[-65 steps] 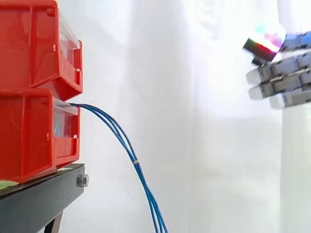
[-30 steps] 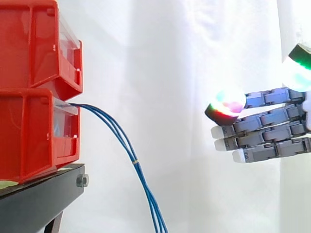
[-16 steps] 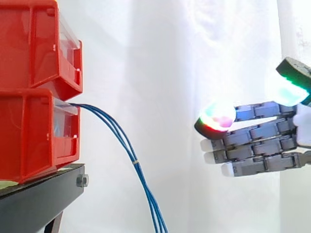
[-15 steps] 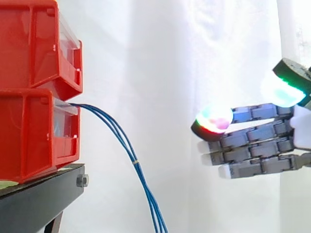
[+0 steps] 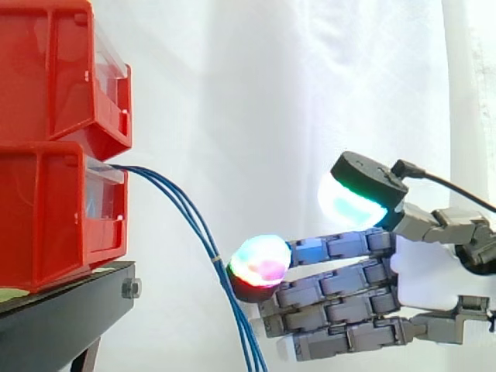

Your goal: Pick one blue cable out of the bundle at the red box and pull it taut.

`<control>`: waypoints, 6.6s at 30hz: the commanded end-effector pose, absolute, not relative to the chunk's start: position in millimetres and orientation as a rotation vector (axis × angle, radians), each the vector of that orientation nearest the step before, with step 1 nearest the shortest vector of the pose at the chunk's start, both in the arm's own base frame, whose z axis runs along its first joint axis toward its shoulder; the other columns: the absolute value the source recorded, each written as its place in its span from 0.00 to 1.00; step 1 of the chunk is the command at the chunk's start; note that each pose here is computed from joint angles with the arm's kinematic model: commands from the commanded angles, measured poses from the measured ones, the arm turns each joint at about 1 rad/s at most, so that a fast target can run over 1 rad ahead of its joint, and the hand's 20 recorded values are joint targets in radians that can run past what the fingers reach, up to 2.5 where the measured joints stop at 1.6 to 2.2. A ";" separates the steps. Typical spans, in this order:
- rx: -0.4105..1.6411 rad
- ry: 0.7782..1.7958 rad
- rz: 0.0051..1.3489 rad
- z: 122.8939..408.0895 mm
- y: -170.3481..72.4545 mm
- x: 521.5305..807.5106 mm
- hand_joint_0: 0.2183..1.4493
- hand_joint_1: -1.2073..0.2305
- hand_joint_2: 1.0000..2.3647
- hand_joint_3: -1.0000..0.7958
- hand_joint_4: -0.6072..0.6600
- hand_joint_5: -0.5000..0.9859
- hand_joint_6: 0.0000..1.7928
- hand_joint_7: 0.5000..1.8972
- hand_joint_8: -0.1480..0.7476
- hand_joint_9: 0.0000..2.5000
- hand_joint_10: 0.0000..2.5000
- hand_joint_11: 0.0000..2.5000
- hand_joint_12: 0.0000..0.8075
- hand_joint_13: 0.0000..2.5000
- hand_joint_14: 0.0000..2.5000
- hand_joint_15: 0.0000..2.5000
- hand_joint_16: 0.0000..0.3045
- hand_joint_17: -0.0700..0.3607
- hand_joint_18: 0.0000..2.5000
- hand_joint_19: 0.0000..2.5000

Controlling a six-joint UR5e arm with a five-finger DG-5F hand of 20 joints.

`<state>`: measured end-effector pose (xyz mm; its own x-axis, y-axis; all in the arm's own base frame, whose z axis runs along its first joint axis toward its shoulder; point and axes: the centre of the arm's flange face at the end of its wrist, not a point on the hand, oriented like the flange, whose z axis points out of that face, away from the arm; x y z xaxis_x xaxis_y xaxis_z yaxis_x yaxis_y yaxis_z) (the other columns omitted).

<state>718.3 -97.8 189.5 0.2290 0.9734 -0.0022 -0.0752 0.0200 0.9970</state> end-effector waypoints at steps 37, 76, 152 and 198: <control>1.155 0.999 1.063 146.5 -78.5 760.1 0.24 0.37 0.00 0.28 0.81 0.24 0.28 0.27 0.50 0.12 0.00 0.00 0.45 0.02 0.00 0.02 0.19 0.47 0.01 0.04; 1.077 1.007 1.093 148.9 -40.1 775.4 0.31 0.32 0.00 0.30 0.73 0.26 0.28 0.47 0.49 0.12 0.00 0.00 0.43 0.03 0.00 0.01 0.18 0.45 0.03 0.04; 1.081 0.959 1.030 157.2 -51.6 781.9 0.28 0.35 0.00 0.30 0.68 0.22 0.43 0.23 0.51 0.15 0.00 0.02 0.44 0.06 0.00 0.01 0.18 0.45 0.07 0.04; 1.191 0.992 1.056 166.1 -56.6 784.2 0.38 0.21 0.02 0.52 0.51 0.21 0.51 0.20 0.53 0.20 0.00 0.08 0.45 0.11 0.00 0.01 0.18 0.45 0.15 0.02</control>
<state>783.9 -56.2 164.4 0.2265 0.9730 -0.0437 -0.1169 0.0717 0.9906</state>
